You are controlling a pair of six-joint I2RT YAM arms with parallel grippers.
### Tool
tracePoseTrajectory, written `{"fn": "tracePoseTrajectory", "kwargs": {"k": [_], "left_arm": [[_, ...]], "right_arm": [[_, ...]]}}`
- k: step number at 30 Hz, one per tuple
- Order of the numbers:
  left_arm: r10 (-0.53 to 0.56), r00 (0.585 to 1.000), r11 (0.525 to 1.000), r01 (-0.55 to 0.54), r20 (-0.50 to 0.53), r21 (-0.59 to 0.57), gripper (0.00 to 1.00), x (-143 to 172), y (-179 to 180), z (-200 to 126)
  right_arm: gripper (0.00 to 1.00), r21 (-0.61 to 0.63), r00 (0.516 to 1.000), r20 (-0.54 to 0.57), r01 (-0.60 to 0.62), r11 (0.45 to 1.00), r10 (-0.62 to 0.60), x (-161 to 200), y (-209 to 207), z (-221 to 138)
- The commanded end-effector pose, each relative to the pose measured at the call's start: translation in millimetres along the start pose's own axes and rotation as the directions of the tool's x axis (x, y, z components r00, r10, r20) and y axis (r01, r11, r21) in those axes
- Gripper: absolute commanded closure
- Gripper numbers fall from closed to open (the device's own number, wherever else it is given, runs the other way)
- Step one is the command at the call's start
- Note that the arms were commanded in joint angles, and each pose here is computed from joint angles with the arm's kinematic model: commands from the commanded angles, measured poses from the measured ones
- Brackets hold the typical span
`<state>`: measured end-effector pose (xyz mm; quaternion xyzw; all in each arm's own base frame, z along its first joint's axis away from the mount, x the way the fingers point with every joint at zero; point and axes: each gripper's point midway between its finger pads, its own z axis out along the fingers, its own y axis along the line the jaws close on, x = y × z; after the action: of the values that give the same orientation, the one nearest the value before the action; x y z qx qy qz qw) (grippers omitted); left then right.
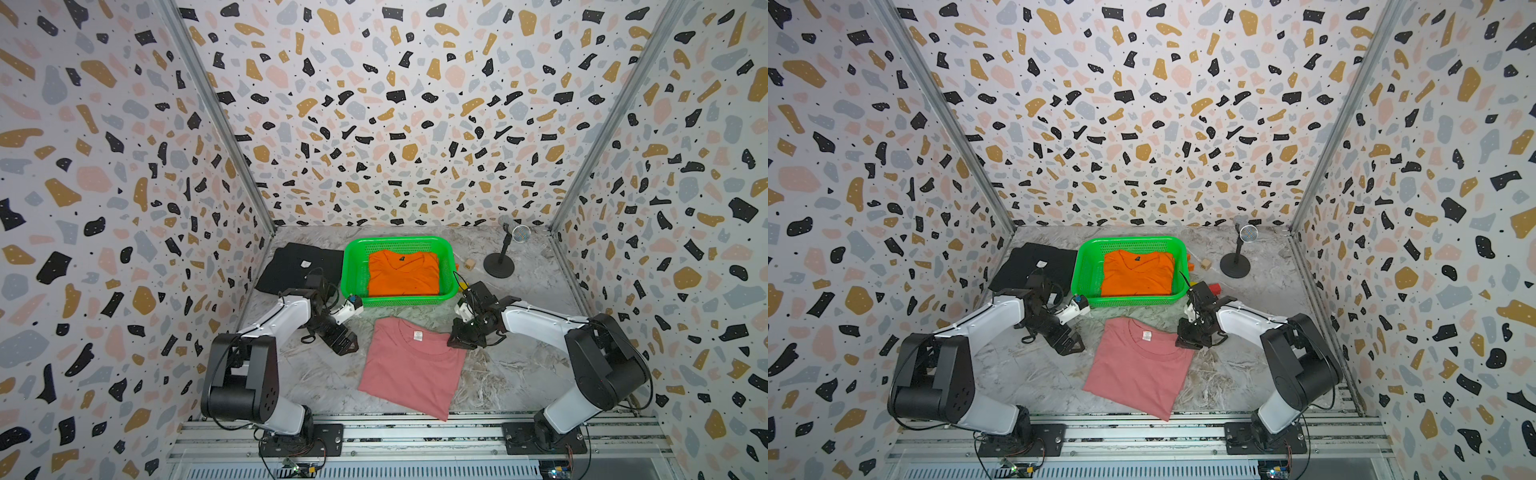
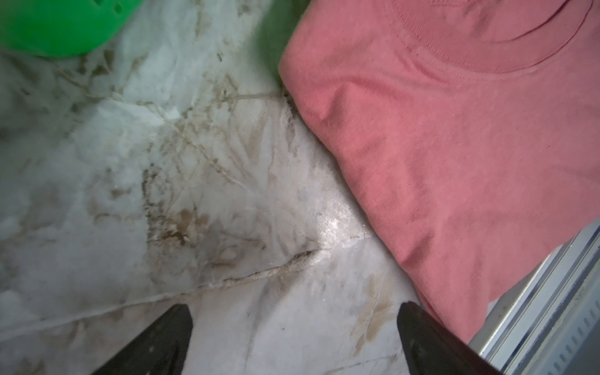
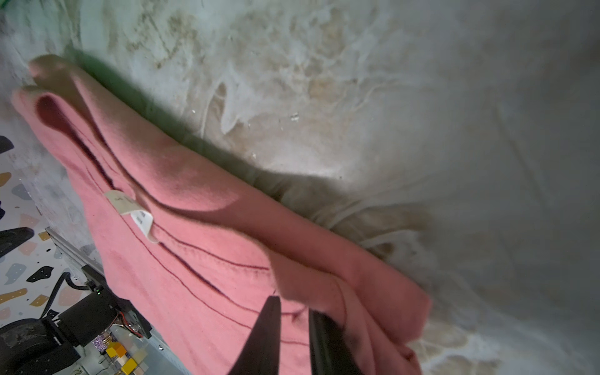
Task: Put the folded t-shirts into the basket
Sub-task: Pick up the T-shirt from the center of the board.
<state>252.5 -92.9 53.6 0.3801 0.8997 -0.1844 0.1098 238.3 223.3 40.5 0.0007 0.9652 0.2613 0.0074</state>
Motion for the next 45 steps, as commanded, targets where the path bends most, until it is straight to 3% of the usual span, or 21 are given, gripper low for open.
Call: {"fn": "tracePoseTrajectory", "kwargs": {"k": [1, 4, 8, 16, 25, 29, 36, 40, 45], "left_arm": [[-0.001, 1.0, 1.0, 0.001, 0.011, 0.013, 0.0, 0.3, -5.8, 0.1], [0.001, 1.0, 1.0, -0.001, 0.016, 0.019, 0.0, -1.3, -7.2, -0.2], [0.006, 0.999, 0.999, -0.008, 0.038, 0.048, 0.0, -8.2, -13.6, -2.1], [0.016, 0.999, 0.992, -0.022, 0.048, 0.125, 0.0, -15.7, -34.6, 6.6], [0.127, 0.99, 0.979, -0.136, 0.063, 0.154, 0.0, -21.5, -48.0, -7.7], [0.206, 0.977, 0.95, -0.214, 0.059, 0.229, 0.0, -25.4, -70.4, -16.5], [0.345, 0.939, 0.879, -0.324, 0.004, 0.349, 0.0, -21.7, -109.0, -38.1], [0.392, 0.92, 0.864, -0.368, 0.0, 0.342, 0.0, -40.1, -120.3, -41.7], [0.442, 0.895, 0.853, -0.442, 0.068, 0.277, 0.0, -90.1, -134.7, -26.8]], "right_arm": [[0.78, -0.012, 0.997, 0.068, 0.04, 0.999, -0.039, -13.0, 16.3, -20.1], [0.76, -0.051, 0.992, 0.104, 0.082, 0.995, -0.076, -14.1, 28.7, -34.5], [0.57, -0.033, 0.989, 0.124, 0.09, 0.995, -0.086, -5.0, 14.3, -60.6], [0.6, -0.128, 0.998, 0.009, 0.066, 0.99, -0.066, 23.9, -17.6, -54.1], [0.58, -0.249, 1.0, 0.028, -0.003, 0.968, 0.01, 15.0, -42.7, -39.5], [0.57, -0.319, 0.999, 0.022, -0.039, 0.947, 0.049, 8.3, -41.5, -25.4], [0.55, -0.335, 0.997, 0.001, -0.072, 0.939, 0.077, 3.9, -45.8, -11.6], [0.59, -0.334, 0.996, 0.0, -0.089, 0.938, 0.094, -3.5, -47.6, -5.5], [0.64, -0.389, 0.995, 0.02, -0.082, 0.918, 0.097, -14.2, -39.3, -4.9]]}}
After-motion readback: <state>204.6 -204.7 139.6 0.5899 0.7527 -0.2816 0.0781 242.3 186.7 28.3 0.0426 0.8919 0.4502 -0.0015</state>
